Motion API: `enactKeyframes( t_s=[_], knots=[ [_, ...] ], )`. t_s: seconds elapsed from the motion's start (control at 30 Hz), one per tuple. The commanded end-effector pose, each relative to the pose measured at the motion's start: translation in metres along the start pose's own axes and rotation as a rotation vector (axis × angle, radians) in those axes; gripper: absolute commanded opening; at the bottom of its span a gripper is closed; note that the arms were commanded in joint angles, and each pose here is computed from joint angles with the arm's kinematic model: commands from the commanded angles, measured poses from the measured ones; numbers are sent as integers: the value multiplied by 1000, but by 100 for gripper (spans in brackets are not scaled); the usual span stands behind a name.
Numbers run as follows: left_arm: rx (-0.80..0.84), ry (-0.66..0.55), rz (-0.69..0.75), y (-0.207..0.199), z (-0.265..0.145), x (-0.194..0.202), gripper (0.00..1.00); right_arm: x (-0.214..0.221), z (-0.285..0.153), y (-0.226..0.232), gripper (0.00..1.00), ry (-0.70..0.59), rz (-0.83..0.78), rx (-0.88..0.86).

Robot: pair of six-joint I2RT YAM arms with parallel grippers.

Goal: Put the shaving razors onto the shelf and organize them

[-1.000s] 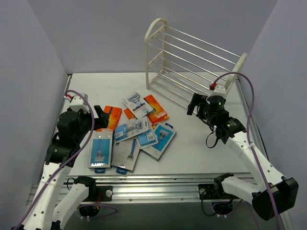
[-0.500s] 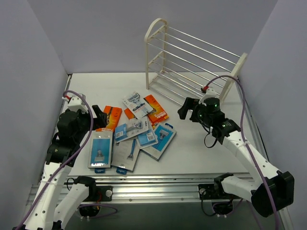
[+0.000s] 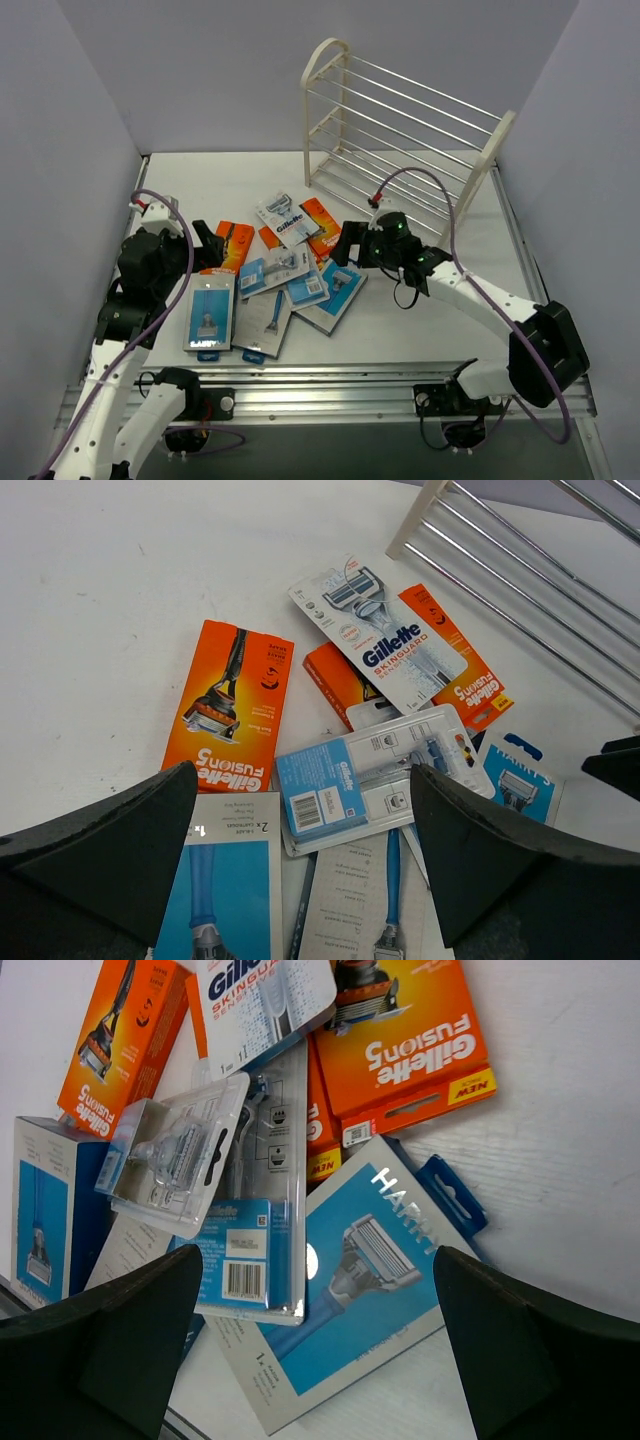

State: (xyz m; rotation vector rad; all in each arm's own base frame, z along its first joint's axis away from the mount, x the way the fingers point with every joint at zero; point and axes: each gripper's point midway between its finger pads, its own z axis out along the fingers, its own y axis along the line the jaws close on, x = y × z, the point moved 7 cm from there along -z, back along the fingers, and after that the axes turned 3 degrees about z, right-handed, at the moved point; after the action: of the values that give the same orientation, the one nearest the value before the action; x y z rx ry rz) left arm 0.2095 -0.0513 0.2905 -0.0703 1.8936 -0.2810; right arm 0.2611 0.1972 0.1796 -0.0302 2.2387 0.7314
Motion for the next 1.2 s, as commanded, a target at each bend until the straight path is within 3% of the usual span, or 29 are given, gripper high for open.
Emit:
enactKeyframes(
  t_s=[0.0, 0.47, 0.93, 1.17],
  knots=[
    [24, -54, 1, -2, -1, -9, 97, -10, 18, 26, 95, -39, 10, -62],
    [30, -57, 0, -4, -3, -8, 95, -6, 58, 75, 86, 11, 29, -227],
    [42, -59, 5, -5, -4, -8, 96, 14, 76, 80, 72, 71, 77, -269],
    [42, -58, 9, -6, -5, -8, 95, 26, 86, 81, 69, 104, 105, -276]
  ],
)
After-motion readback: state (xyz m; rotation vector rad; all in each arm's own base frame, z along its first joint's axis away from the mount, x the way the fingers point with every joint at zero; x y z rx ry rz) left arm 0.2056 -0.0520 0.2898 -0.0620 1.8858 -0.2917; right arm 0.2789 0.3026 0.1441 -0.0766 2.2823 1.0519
